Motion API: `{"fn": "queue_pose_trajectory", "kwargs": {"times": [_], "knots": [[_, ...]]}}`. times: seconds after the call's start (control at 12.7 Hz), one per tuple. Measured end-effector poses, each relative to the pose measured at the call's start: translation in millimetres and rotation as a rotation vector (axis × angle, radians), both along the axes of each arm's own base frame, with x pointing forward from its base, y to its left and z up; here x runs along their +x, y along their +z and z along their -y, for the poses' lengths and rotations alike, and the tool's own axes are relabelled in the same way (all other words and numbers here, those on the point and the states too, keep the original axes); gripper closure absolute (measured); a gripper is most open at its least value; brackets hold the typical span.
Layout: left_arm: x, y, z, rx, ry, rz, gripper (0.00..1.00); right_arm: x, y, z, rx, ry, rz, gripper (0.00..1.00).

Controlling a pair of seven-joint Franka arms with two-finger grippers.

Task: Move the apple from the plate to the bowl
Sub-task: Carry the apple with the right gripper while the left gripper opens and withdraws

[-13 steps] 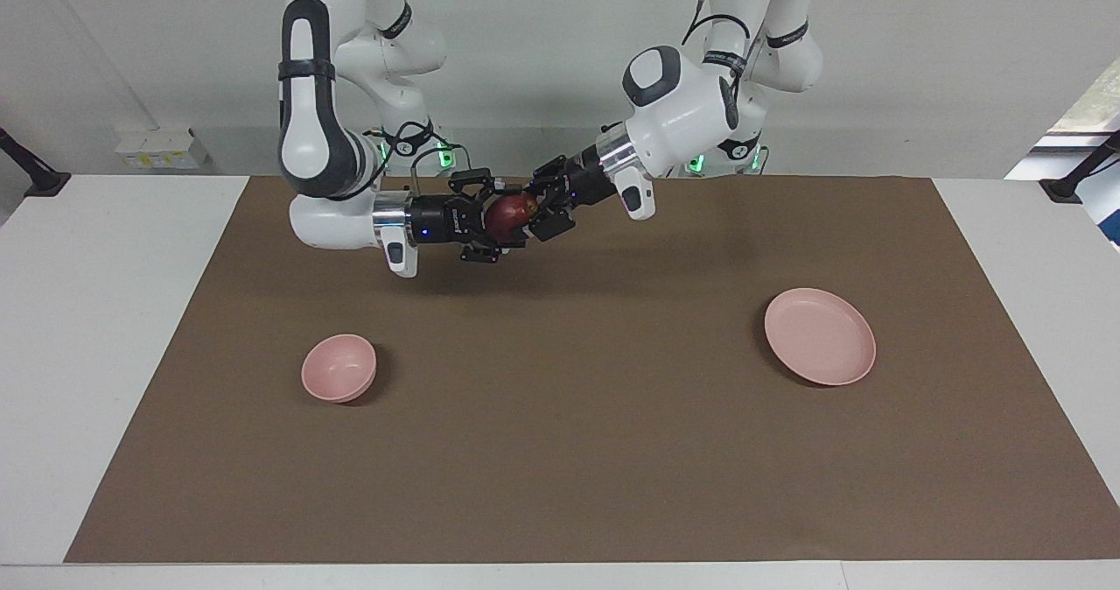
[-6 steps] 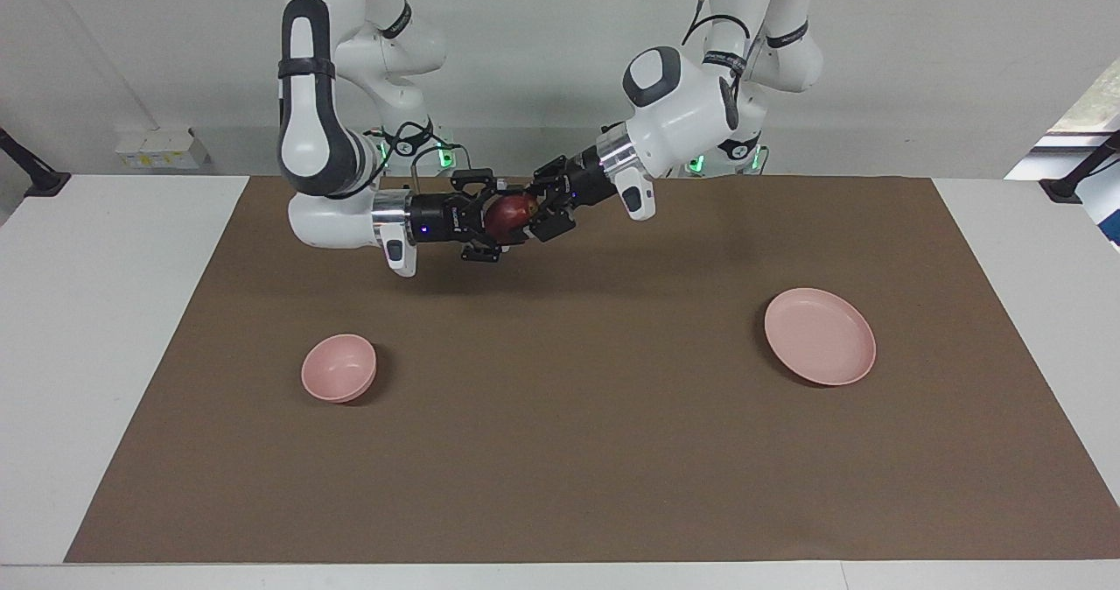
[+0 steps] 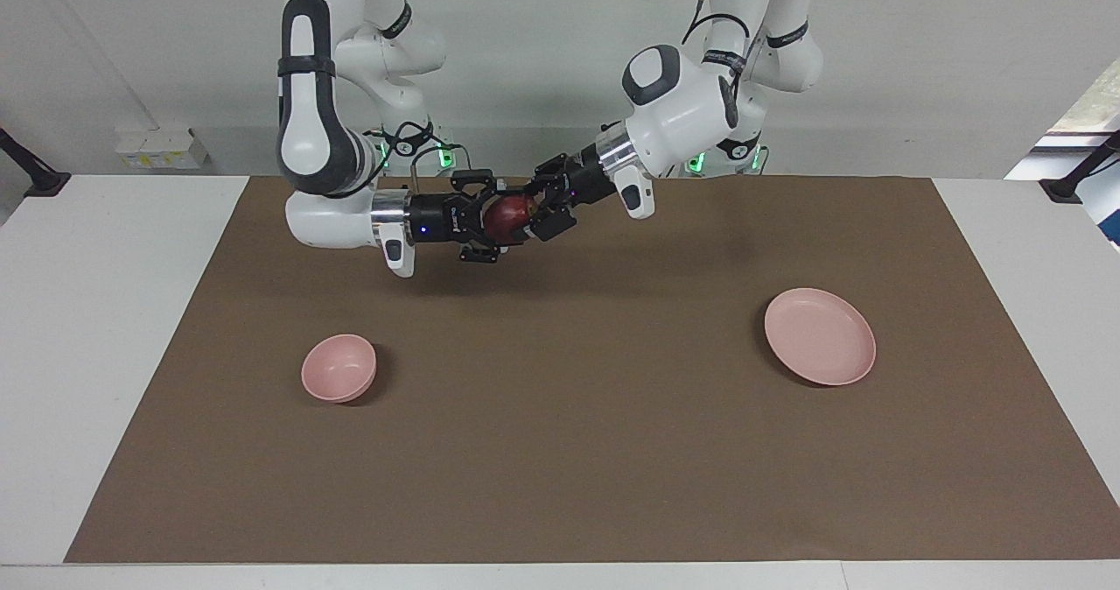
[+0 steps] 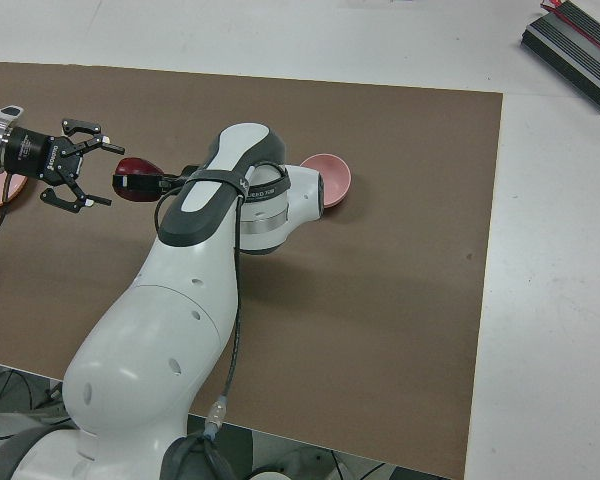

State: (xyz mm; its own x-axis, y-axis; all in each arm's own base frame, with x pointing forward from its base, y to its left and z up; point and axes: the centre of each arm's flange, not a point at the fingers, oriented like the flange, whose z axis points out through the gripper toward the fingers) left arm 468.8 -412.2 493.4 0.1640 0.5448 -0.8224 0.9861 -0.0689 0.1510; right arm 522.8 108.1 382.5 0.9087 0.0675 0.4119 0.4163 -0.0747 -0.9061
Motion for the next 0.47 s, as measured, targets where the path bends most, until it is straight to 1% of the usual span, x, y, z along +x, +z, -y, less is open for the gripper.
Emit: {"fn": "queue_pose_trajectory", "kwargs": {"times": [0.08, 0.16, 0.24, 0.39, 0.47], "knots": [[0.1, -0.1, -0.2, 0.008, -0.004, 0.006, 0.0, 1.9, 2.1, 9.4, -0.048, 0.024, 0.016, 0.11], [0.3, -0.5, -0.6, 0.028, -0.016, 0.024, 0.0, 3.8, 4.9, 18.3, -0.111, 0.058, 0.028, 0.11], [0.8, -1.1, -1.5, 0.065, -0.037, 0.055, 0.0, 6.0, 8.6, 26.6, -0.186, 0.098, 0.037, 0.11], [1.8, -4.3, -4.3, 0.164, -0.095, 0.127, 0.0, 12.4, 17.6, 40.8, -0.374, 0.172, 0.038, 0.11], [2.3, -6.7, -6.5, 0.211, -0.127, 0.154, 0.0, 15.7, 20.2, 46.0, -0.456, 0.192, 0.042, 0.11]]}}
